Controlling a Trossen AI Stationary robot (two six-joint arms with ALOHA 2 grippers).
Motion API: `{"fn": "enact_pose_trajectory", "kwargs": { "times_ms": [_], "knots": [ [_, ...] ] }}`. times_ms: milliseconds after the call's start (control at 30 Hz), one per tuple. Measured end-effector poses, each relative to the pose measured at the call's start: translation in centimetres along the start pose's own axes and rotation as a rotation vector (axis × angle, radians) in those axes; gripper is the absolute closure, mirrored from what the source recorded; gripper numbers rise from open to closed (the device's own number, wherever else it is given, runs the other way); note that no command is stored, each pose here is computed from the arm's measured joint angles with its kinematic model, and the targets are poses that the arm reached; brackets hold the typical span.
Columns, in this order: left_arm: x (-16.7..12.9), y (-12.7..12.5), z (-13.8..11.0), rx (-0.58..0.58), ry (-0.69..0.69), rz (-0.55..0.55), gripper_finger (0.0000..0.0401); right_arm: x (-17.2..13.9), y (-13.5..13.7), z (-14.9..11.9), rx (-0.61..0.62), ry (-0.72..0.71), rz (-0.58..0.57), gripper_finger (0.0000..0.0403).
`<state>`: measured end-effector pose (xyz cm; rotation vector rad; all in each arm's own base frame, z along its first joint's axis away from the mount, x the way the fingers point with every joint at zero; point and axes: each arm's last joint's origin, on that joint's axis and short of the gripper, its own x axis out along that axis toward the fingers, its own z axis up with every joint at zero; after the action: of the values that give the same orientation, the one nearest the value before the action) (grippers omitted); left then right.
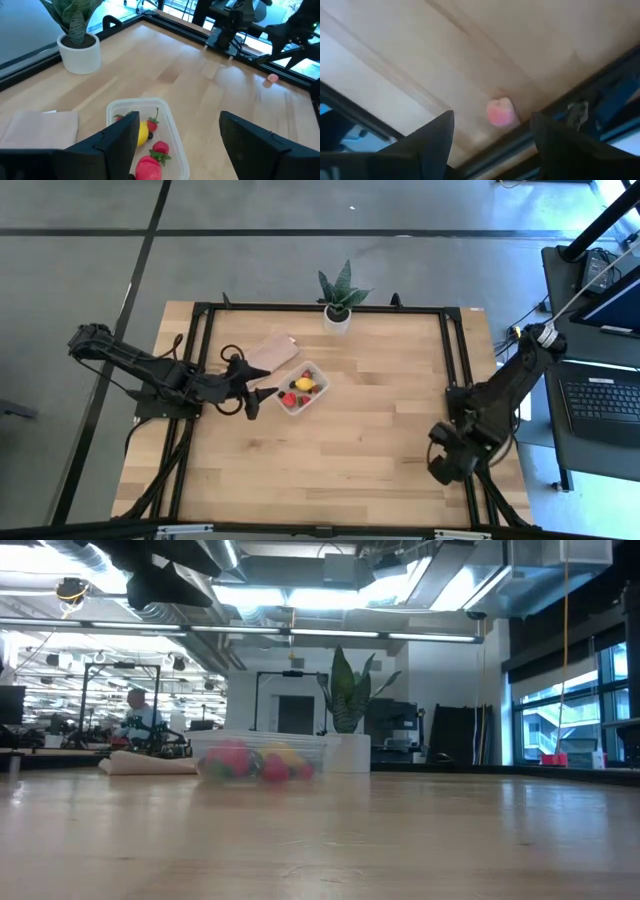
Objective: Pick and placing Produce into tupperware
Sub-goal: Put the pink peach into the transparent bin
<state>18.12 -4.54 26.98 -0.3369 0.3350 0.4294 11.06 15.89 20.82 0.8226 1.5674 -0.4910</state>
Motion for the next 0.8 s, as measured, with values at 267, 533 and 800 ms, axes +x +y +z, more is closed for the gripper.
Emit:
{"fn": "enact_pose_trajectory", "kwargs": {
  "times_ms": [267, 533, 800],
  "knots": [
    [0.0, 0.0, 0.0, -0.001, -0.001, 0.0, 0.0134, 2.6, 0.2, -2.3, -0.039, 0.017, -0.121, 0.0139],
    [0.0, 0.0, 0.0, -0.002, -0.001, 0.003, 0.0134, 5.4, 1.4, -2.9, -0.048, 0.012, -0.156, 0.0139],
    [0.0, 0.0, 0.1, -0.008, -0.005, 0.0, 0.0137, 7.3, 1.4, -2.7, -0.045, -0.016, -0.217, 0.0139]
  ]
}}
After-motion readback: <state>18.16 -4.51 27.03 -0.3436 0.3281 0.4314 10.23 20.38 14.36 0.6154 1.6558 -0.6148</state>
